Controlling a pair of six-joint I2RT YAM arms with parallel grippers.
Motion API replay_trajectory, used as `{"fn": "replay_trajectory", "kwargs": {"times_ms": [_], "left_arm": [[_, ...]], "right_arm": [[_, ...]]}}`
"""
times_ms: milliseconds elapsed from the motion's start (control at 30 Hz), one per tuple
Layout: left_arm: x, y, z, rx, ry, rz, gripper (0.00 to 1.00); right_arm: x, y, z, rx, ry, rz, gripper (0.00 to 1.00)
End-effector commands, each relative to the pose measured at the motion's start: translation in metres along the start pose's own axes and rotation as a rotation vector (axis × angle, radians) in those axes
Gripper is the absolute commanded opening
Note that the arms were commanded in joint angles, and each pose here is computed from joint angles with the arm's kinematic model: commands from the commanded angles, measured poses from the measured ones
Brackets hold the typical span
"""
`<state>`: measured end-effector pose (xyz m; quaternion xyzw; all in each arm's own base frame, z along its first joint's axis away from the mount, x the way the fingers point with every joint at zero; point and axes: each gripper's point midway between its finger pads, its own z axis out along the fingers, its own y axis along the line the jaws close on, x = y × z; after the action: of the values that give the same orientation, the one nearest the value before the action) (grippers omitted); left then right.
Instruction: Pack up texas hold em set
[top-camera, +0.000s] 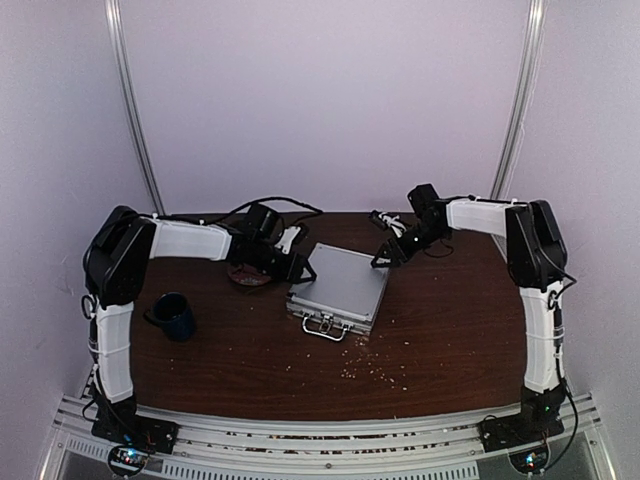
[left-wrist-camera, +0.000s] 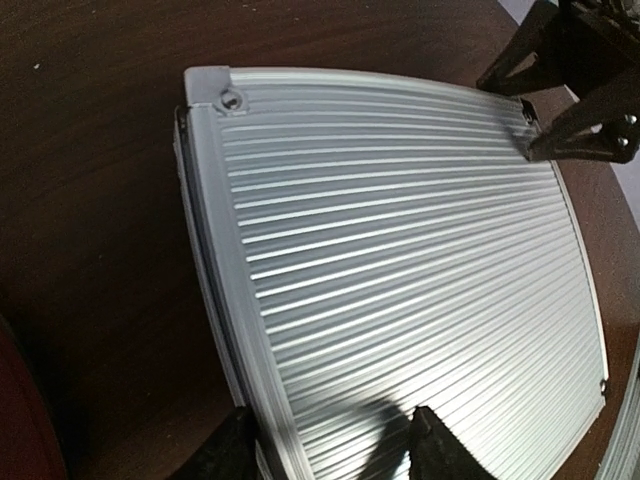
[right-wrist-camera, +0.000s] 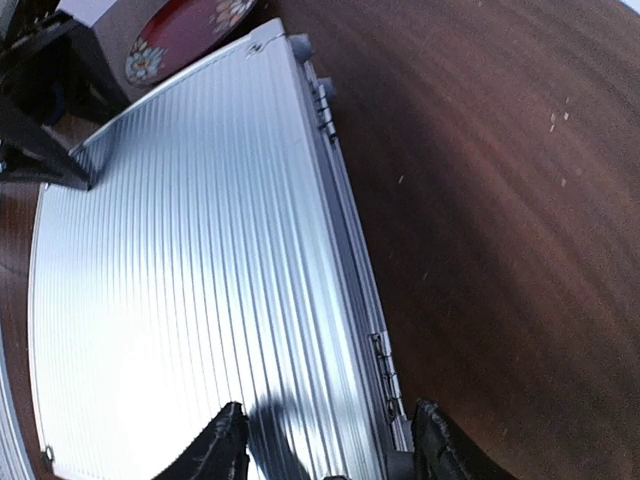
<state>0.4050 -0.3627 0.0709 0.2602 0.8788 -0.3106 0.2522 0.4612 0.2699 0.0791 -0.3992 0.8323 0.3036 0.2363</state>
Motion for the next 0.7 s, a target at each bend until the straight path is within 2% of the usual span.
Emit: {"fn": "replay_trajectory", "kwargs": {"times_ms": [0,167,367,667], "left_arm": [[0.014,-0.045,0.025,0.131,0.002,0.108,0.52],[0.026,-0.059,0.029,0.156,0.013,0.125,0.51],[0.03,-0.055,0.028,0.137,0.004,0.12,0.51],[-0.017,-0.054,-0.029,-0.031,-0.141,0.181,0.59]], "right_arm": [[0.046,0.091,-0.004,-0.197,0.142,-0.008,0.54],[0.081,0.117,-0.019,-0.205,0.193,0.012,0.54],[0.1,0.119,-0.03,-0.141,0.218,0.002,0.56],[0.091,0.1,-0.05,-0.022,0.239,-0.012,0.57]]}}
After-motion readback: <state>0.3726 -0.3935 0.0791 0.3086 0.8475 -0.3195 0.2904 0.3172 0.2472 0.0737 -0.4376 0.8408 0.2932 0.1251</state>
